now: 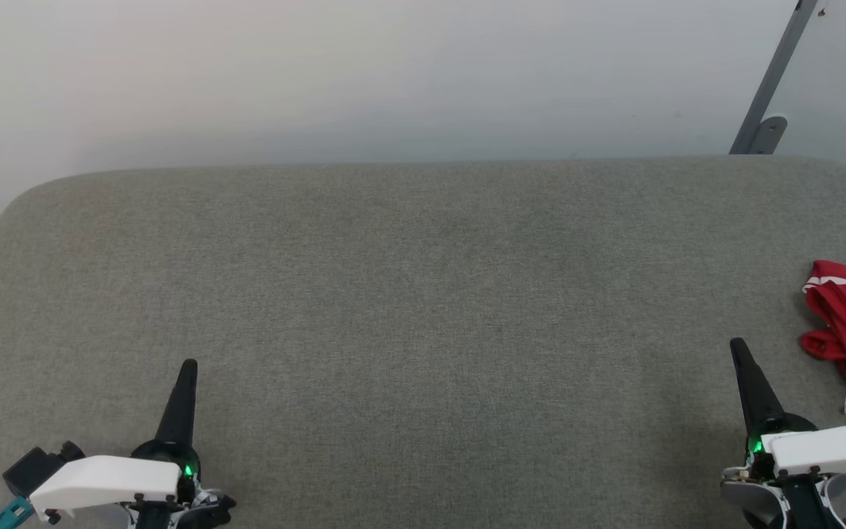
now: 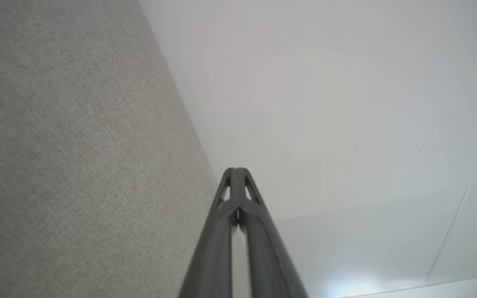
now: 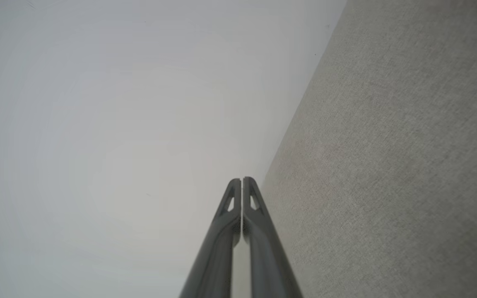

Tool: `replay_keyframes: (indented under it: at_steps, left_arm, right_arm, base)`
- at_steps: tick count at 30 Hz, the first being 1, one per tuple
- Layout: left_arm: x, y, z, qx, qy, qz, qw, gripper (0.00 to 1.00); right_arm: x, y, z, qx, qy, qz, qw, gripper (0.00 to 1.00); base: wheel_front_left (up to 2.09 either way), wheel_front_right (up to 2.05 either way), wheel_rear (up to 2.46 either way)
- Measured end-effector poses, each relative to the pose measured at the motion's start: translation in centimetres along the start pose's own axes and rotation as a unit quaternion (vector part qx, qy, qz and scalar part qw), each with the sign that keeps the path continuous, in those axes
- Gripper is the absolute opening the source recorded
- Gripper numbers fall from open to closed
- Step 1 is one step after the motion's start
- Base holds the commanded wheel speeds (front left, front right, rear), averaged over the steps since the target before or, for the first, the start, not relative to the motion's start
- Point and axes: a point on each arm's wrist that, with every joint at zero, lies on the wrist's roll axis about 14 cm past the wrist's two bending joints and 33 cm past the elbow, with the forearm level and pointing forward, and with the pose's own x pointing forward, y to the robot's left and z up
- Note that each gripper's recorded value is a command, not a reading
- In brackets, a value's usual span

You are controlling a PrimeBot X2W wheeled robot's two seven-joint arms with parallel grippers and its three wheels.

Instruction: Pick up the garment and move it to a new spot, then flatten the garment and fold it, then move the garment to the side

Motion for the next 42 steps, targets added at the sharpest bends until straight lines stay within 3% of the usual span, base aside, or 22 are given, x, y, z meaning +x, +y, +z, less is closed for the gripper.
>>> replay_keyframes:
  at_steps: [21,42]
  left_arm:
    - [1.1,-0.8,-0.4,-0.083,0.009,-0.011,0.996,0.00]
    - [1.8,-1.4,-0.7,-0.131,0.017,-0.020,0.991,0.00]
  right_arm:
    - [0.3,0.7,0.2,0.084,-0.001,0.013,0.996,0.00]
    - [0.5,1.0,0.3,0.135,-0.002,0.020,0.991,0.00]
  base:
    - [0.00,0.00,0.00]
    - [0.00,0.00,0.00]
